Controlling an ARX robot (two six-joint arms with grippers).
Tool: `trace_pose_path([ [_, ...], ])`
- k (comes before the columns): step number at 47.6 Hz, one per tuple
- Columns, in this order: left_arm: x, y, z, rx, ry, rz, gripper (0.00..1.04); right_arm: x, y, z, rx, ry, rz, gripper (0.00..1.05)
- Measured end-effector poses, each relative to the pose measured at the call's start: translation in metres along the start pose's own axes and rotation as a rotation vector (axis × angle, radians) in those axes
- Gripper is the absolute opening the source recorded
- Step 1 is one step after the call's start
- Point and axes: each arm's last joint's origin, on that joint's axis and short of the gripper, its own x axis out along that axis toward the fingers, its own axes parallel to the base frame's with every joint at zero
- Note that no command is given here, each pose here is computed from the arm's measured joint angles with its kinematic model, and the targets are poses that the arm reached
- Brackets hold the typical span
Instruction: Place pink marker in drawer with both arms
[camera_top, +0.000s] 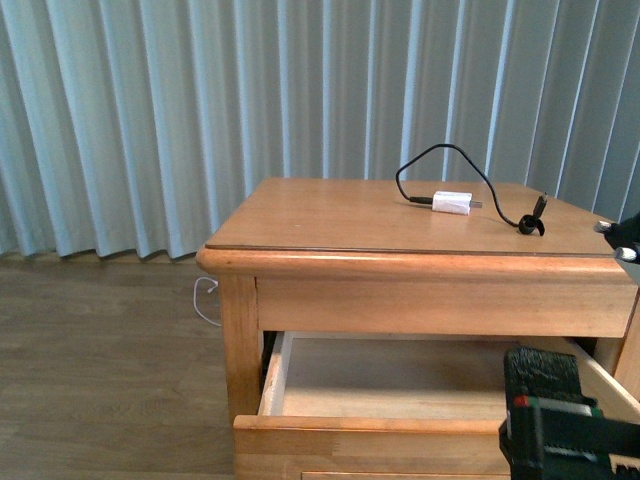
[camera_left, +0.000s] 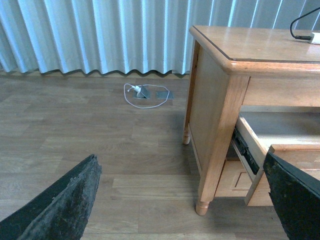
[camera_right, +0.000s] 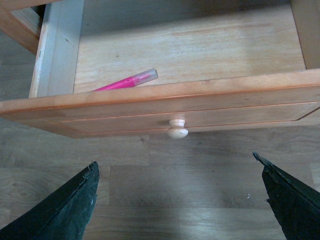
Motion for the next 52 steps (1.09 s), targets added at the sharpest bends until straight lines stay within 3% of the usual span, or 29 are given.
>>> trace_pose_path([
  [8,0.0,0.0,0.0,0.0,0.0,0.0,0.99,0.025,-0.004,-0.001,0.035,0.107,-0.03,0.96],
  [21,0.0,0.0,0.0,0.0,0.0,0.0,0.99,0.058,-0.003,-0.007,-0.028,0.208,-0.065,0.96],
  [52,0.0,0.0,0.0,0.0,0.0,0.0,0.99,0.108,-0.013,0.005,-0.124,0.122,-0.104,0.96],
])
